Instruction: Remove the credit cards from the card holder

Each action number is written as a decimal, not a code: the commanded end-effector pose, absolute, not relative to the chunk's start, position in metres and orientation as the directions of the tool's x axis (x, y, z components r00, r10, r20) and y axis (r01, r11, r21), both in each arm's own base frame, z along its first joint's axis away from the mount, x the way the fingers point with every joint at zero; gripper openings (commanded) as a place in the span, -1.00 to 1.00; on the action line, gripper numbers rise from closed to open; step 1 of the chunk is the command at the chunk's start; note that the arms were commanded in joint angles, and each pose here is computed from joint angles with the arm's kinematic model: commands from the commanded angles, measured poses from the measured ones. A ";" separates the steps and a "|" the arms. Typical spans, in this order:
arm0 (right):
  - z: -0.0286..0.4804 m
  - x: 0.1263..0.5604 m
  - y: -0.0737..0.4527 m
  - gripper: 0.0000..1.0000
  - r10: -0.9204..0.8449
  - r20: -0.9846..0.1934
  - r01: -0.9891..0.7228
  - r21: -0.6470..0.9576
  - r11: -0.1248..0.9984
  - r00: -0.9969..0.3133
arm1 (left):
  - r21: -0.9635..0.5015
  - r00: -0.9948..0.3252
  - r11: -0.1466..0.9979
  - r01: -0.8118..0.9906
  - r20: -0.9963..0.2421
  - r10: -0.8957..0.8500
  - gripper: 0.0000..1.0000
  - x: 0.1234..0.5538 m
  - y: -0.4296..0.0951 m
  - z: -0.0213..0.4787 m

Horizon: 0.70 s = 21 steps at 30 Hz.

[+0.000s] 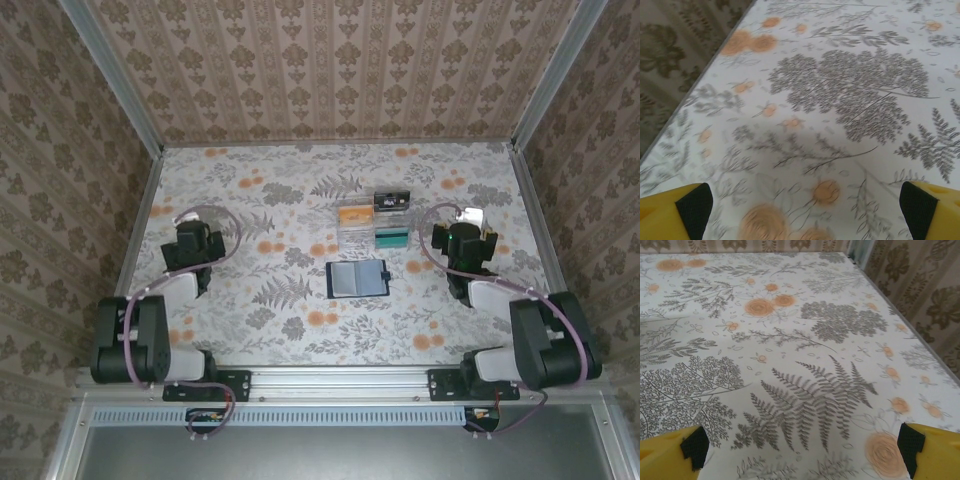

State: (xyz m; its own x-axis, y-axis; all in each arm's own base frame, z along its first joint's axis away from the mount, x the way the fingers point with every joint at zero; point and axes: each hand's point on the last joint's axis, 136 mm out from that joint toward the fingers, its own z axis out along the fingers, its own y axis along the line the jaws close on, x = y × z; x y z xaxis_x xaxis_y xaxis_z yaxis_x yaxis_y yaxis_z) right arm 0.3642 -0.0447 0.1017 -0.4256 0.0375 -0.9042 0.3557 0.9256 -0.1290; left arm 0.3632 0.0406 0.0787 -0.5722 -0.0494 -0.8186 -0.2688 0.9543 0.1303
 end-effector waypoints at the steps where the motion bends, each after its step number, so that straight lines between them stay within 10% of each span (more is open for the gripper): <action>1: 0.116 0.387 -0.037 1.00 0.066 -0.950 0.303 -0.032 0.953 -0.306 | 0.122 -0.432 0.984 -0.129 -0.900 0.055 1.00 0.400 0.020 0.110; 21: 0.100 0.396 -0.018 1.00 0.035 -0.945 0.167 -0.020 0.986 -0.324 | 0.105 -0.354 0.994 -0.010 -0.930 0.094 1.00 0.399 0.001 0.094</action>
State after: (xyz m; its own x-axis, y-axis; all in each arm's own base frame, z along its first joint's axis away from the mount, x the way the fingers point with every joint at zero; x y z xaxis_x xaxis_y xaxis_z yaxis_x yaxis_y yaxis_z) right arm 0.3886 -0.0195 0.0890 -0.3640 0.0354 -0.9307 0.1807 0.9830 -0.0333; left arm 0.3947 0.0051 0.0862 -0.3899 0.0733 -0.9179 -0.0313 0.9952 0.0928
